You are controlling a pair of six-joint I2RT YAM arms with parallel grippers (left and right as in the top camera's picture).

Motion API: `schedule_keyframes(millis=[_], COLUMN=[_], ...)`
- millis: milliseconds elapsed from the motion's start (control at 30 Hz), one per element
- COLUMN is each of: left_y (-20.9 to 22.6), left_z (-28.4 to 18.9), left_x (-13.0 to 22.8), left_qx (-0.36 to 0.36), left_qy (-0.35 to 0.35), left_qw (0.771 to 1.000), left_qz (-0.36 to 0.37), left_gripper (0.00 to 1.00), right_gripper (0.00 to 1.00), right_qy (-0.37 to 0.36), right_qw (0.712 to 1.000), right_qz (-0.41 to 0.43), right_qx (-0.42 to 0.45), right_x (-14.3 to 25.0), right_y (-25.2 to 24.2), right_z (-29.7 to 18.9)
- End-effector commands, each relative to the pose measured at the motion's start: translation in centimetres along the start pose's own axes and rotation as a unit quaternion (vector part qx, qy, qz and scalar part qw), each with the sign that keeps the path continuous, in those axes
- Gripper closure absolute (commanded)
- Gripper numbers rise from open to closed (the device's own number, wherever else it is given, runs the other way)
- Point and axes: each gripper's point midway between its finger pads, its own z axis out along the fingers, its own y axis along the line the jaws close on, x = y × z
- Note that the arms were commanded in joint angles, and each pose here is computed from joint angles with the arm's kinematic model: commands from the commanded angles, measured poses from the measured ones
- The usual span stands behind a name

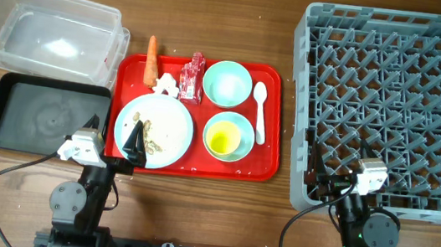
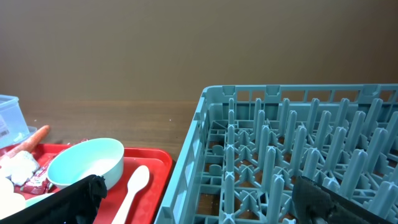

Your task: Sort waste into correct bins and load items into the dishwasher rack

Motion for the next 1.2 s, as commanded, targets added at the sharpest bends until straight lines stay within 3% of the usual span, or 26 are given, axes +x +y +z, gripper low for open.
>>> schedule_keyframes(millis=[0,1033,1167], left_y=[-0.17,-0.23,-0.24], left_z=[0.02,0.02,0.02], left_x=[0.3,0.29,0.26], left_qx=[0.005,0.007,0.007], left_qy=[0.004,0.004,0.004], left_qw=[1.0,1.0,1.0], left_qz=[-0.003,-0.003,-0.003], left_gripper=[0.0,0.0,0.0], right_gripper=[0.0,0.0,0.0], right_qy=[-0.004,-0.004,-0.006], right_qw=[1.0,1.0,0.998], right_qz=[0.006,0.006,0.056], right_qx=[0.009,0.009,0.004], right_x=[-0.16,-0.16,-0.27], right_y=[-0.32,-0.32,-0.19], right_z=[-0.03,-0.03,-0.03])
